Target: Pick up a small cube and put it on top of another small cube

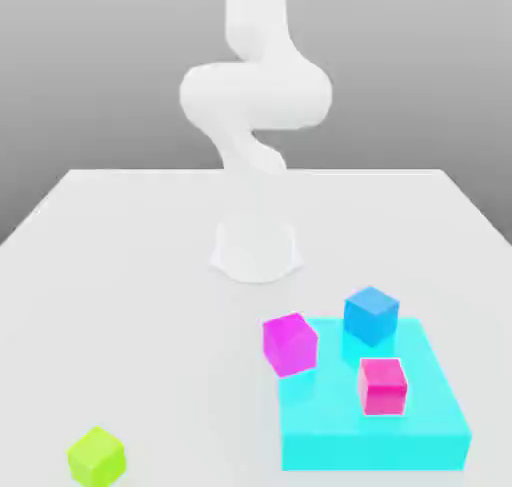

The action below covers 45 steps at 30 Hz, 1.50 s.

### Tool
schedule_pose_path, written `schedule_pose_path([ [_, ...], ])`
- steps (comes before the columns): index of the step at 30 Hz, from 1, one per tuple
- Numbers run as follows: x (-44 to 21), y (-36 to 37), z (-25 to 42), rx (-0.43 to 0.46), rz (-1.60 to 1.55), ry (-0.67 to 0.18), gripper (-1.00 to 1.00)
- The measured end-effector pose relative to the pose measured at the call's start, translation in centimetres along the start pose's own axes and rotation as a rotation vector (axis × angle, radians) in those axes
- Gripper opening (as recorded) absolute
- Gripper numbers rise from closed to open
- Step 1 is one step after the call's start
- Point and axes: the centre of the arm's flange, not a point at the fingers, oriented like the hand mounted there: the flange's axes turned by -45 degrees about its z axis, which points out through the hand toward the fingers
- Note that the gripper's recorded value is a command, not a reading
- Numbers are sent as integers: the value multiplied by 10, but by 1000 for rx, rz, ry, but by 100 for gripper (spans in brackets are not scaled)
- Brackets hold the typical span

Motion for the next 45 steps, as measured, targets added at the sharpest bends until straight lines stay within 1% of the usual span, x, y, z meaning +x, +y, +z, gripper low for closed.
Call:
schedule_pose_path([
  [7, -12, 41, 130, -40, 126, -182, 0],
  [14, -58, 89, 248, -92, 256, -356, 0],
  [21, -137, 143, 347, -160, 397, -526, 0],
  [27, -225, 176, 414, -220, 500, -673, 0],
  [29, -250, 183, 434, -232, 518, -697, 0],
  [32, -280, 186, 464, -235, 522, -704, 0],
  [33, -287, 186, 472, -235, 523, -705, -100],
  [40, -288, 186, 472, -236, 524, -705, -100],
  [45, -249, 178, 430, -225, 502, -707, -100],
])
